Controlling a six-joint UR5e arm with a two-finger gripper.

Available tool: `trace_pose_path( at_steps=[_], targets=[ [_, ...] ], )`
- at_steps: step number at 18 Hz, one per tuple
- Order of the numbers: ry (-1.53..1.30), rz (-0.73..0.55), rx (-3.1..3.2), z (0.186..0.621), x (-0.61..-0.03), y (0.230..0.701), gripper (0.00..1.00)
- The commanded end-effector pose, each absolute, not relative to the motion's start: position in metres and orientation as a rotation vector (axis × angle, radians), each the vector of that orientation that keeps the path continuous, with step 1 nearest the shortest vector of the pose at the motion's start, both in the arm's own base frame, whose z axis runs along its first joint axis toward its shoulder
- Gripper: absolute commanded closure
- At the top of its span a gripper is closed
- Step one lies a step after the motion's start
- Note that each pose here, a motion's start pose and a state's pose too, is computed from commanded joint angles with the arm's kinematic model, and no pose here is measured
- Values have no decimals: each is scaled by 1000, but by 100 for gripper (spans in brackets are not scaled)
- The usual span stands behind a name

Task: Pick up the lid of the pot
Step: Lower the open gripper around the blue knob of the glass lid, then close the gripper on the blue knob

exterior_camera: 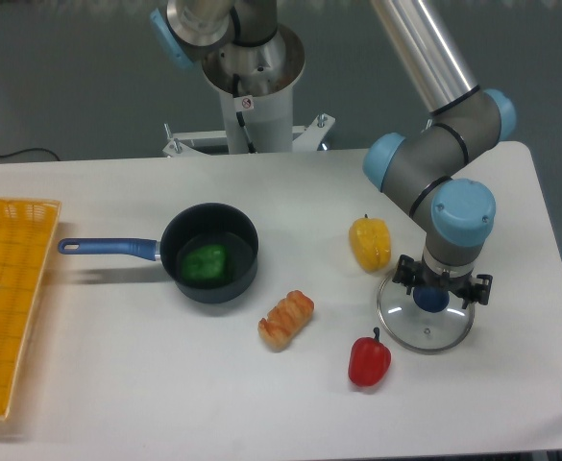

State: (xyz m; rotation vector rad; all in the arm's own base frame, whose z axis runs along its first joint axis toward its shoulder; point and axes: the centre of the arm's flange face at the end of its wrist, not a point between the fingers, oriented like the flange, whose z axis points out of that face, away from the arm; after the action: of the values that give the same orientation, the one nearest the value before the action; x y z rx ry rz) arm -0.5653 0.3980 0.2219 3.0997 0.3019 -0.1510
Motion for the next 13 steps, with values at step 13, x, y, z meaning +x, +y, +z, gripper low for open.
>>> trace_pose_path(
  at_steps=[13],
  targets=[
    [311,-141,3096,217,-563,402,4]
  ],
)
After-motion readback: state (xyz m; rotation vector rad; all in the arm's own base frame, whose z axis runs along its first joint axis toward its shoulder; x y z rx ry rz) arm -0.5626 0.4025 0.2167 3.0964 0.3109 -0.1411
